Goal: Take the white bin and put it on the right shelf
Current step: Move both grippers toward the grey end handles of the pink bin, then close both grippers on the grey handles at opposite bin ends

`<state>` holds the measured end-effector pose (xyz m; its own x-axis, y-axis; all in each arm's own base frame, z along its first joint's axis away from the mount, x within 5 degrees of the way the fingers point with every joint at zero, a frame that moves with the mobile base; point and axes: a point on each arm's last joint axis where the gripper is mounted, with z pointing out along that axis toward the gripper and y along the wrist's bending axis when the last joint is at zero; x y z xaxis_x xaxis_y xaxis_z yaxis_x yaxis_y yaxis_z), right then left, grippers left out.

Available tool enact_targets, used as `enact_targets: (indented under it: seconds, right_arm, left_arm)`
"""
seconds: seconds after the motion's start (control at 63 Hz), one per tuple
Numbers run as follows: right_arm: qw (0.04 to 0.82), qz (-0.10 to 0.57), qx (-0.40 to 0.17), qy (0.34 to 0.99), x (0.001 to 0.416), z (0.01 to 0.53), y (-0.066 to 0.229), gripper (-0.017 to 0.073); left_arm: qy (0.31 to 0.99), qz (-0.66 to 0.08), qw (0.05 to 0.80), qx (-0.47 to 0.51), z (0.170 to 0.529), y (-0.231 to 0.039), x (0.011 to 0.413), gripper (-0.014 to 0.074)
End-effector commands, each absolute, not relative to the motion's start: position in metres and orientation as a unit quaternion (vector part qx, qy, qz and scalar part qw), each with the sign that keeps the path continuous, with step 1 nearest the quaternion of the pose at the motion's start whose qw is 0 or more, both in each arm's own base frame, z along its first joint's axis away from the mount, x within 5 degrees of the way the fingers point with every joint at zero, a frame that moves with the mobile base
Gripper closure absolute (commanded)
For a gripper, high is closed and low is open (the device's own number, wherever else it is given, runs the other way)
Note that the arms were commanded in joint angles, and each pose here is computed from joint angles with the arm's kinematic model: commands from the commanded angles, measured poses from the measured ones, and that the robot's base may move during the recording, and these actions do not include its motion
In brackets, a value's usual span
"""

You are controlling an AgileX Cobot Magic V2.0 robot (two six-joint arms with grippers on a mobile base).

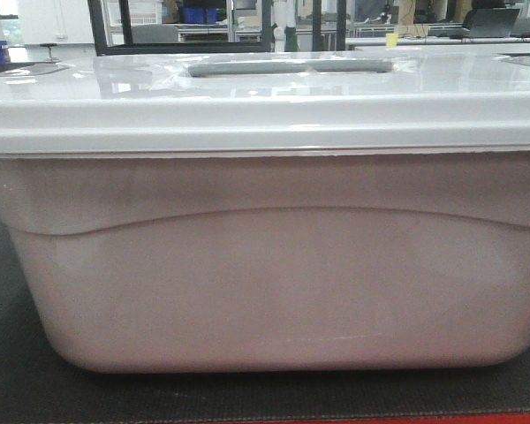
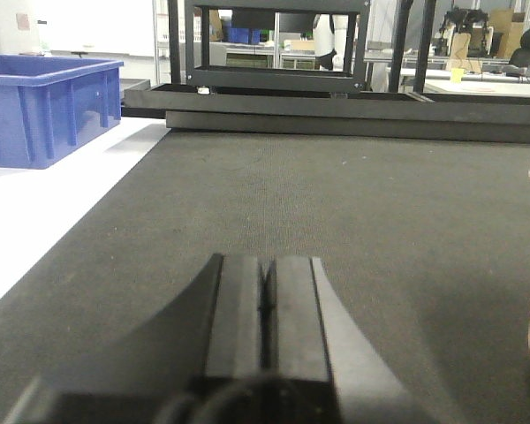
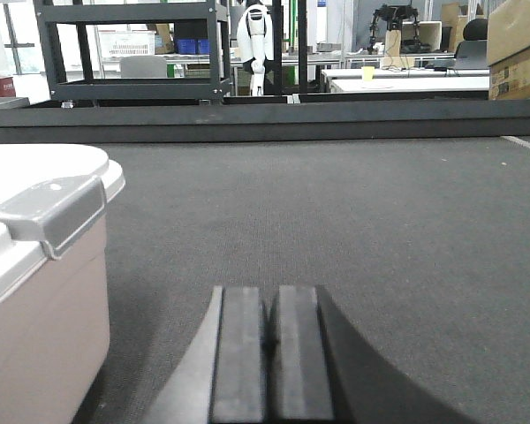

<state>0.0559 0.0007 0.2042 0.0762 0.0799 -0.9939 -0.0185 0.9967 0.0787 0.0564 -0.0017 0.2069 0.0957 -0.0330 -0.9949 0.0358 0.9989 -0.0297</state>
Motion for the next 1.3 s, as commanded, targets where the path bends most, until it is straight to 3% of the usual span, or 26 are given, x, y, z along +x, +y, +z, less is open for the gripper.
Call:
enact_targets:
  seconds: [0.0,0.127,0.238,0.492,0.619,0.794,0.921,1.016,1.286]
  right_arm:
    - [0.775,0.03,0.022,0.63,0.054,0.216,0.0,0.049]
    - [0.811,0.031,0.021,0.583,0.049,0.235,0.0,0.049]
    - [0.836,0.032,0.02,0.547,0.04,0.269,0.0,0.049]
    - [0.843,0.034,0.018,0.537,0.036,0.347,0.0,0.0487]
    - [0.833,0.033,0.019,0.552,0.054,0.372,0.0,0.0398]
    - [0.804,0.032,0.02,0.593,0.087,0.385,0.001,0.0089]
    - [0.769,0.031,0.021,0.638,0.106,0.388,0.001,-0.0082]
    - [0.738,0.037,0.024,0.674,0.113,0.394,0.001,-0.0066]
    - [0.624,0.142,0.065,0.765,0.134,0.423,0.013,-0.0064]
  left_arm:
    - [0.618,-0.024,0.786,-0.007,0.215,0.0,0.054,0.0713]
    - [0.566,-0.022,0.824,-0.013,0.237,0.001,0.049,0.0713]
    - [0.559,-0.024,0.829,-0.005,0.274,0.0,0.043,0.0712]
    - [0.618,-0.032,0.785,0.018,0.371,-0.004,0.042,0.0698]
    - [0.664,-0.069,0.744,0.01,0.399,-0.009,0.061,0.0586]
    - [0.727,-0.118,0.677,-0.002,0.403,-0.016,0.095,0.0301]
    - [0.753,-0.148,0.641,-0.012,0.401,-0.02,0.109,0.0171]
    - [0.756,-0.181,0.628,-0.023,0.403,-0.024,0.112,0.016]
    - [0.805,-0.25,0.539,-0.006,0.415,-0.038,0.126,0.0162]
